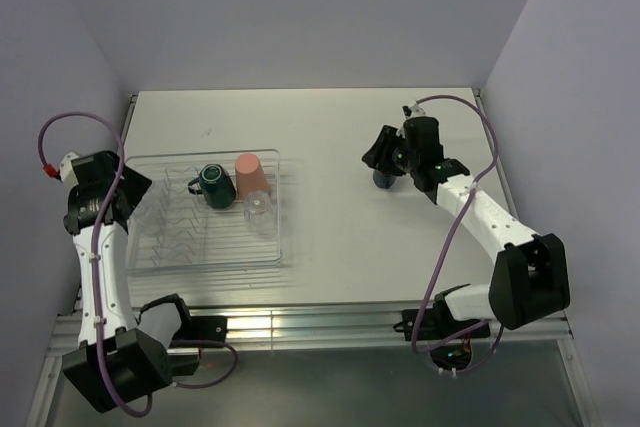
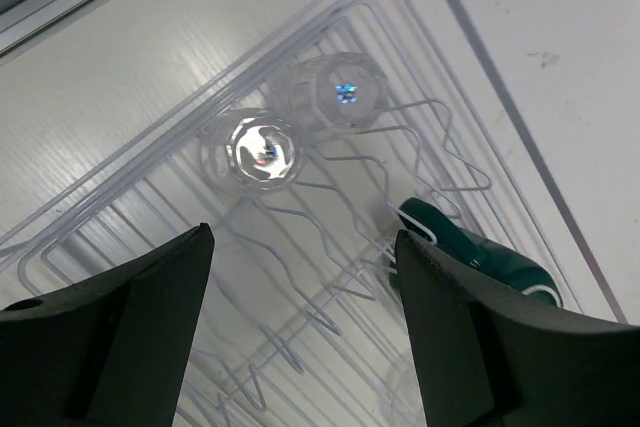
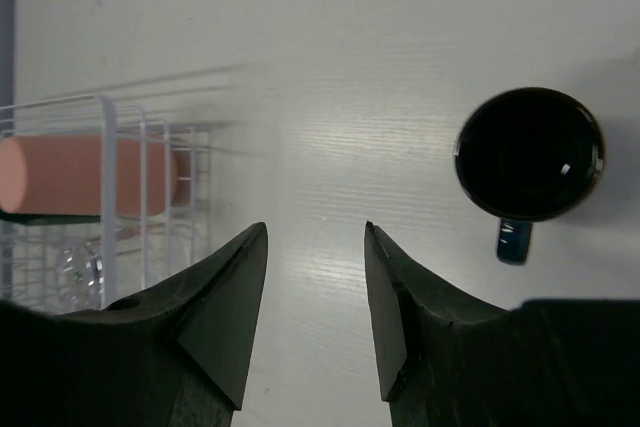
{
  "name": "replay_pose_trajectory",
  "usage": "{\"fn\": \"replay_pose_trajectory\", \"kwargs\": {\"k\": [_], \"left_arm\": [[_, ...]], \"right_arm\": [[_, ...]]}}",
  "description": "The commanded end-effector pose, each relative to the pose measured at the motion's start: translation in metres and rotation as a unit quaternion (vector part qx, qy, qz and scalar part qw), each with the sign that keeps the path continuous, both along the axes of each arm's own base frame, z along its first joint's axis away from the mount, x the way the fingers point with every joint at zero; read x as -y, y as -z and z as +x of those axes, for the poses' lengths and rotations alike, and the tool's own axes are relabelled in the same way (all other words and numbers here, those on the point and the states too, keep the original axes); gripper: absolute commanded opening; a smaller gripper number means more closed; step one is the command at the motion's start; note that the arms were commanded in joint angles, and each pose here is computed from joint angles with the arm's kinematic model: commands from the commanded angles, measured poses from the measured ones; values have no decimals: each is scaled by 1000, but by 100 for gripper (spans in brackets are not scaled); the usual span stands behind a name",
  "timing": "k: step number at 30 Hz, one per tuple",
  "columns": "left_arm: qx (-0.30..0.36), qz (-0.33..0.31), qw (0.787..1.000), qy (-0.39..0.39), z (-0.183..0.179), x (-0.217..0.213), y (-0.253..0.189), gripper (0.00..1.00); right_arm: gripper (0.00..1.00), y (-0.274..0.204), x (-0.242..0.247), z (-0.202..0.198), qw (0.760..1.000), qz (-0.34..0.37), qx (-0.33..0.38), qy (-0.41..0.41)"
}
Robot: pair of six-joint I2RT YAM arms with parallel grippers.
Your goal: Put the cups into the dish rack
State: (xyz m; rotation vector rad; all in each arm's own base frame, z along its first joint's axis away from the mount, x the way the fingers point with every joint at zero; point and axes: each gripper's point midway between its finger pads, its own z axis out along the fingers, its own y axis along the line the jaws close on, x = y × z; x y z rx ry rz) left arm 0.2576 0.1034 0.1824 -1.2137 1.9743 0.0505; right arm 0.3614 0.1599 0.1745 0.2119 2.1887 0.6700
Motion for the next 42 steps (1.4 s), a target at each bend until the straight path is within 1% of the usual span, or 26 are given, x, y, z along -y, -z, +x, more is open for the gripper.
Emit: {"fn": "replay_pose_trajectory", "kwargs": {"k": [1,6,7,8,10,11,14,17,18,19,21,27,37,41,42], "left_arm": [[46,25,998,42,13,11,-38,79],[77,31,986,147,32,51,-62,79],[86,23,980,177,36,63,-66,79],[81,24,975,206,40,75,-65,79],[85,20,966,242,43,90,-70,80],[89,11,955,283,46,108,-70,80],[92,-6,935,343,46,135,-71,80],[95,-12,924,369,43,150,-72,80],[94,-12,924,371,43,151,-70,80],[98,-14,916,388,40,163,-72,80],[100,-14,914,394,38,166,-72,81],[105,-14,908,405,36,171,-75,81],[98,-20,906,411,36,173,-65,81],[93,-24,905,414,35,174,-60,81],[92,-24,905,415,35,175,-59,81]], "right_arm": [[51,-12,19,12,998,-53,12,44],[51,-7,29,14,990,-122,-13,72],[51,-7,30,15,987,-139,-13,81],[51,-2,31,16,985,-152,-21,85],[51,-4,31,17,981,-171,-26,88],[51,1,34,20,978,-184,-33,94],[50,10,36,22,972,-210,-55,95],[50,16,39,24,966,-230,-68,102],[50,17,40,24,964,-234,-72,104],[50,19,41,25,963,-236,-74,103],[50,28,40,26,961,-244,-86,98],[49,46,37,31,956,-256,-109,89],[46,75,32,41,949,-271,-139,77],[37,82,32,42,947,-276,-146,77],[37,83,33,41,946,-277,-147,77]]}}
